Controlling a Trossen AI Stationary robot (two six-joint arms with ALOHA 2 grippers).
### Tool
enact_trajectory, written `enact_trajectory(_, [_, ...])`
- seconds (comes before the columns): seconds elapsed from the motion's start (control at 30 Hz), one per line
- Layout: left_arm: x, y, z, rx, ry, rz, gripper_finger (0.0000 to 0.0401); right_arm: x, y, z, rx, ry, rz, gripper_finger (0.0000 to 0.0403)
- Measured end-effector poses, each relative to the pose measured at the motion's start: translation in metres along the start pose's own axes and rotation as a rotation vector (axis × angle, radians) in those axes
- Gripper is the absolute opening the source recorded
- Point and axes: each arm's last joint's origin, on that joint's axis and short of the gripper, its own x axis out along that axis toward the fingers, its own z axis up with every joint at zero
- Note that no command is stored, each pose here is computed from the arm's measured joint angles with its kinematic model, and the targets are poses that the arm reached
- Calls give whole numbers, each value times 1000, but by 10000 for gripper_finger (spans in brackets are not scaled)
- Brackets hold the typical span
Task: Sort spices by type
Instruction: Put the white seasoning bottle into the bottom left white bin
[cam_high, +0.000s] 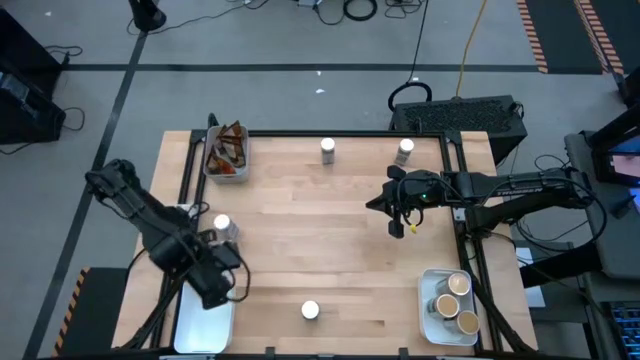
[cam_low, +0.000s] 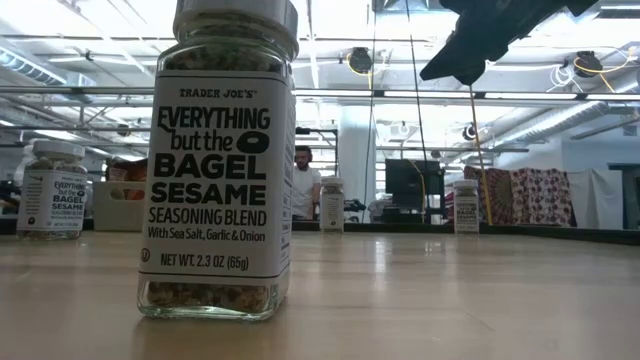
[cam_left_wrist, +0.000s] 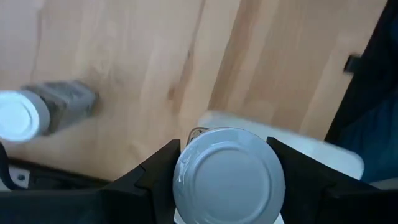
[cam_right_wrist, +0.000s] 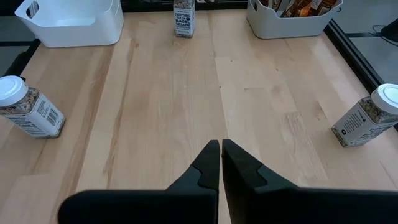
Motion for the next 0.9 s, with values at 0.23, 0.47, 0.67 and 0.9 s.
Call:
enact_trajectory(0.23, [17, -12, -33, 63, 32, 22, 206, 0, 0, 0, 0, 0, 0, 0])
enact_trajectory(0.47, [44, -18, -55, 124, 41, 20, 206, 0, 0, 0, 0, 0, 0, 0])
enact_trajectory(0.67, [67, -19, -65, 152, 26, -7, 206, 0, 0, 0, 1, 0, 0, 0])
enact_trajectory(0.9, [80, -11, -83, 59, -32, 59, 206, 0, 0, 0, 1, 0, 0, 0])
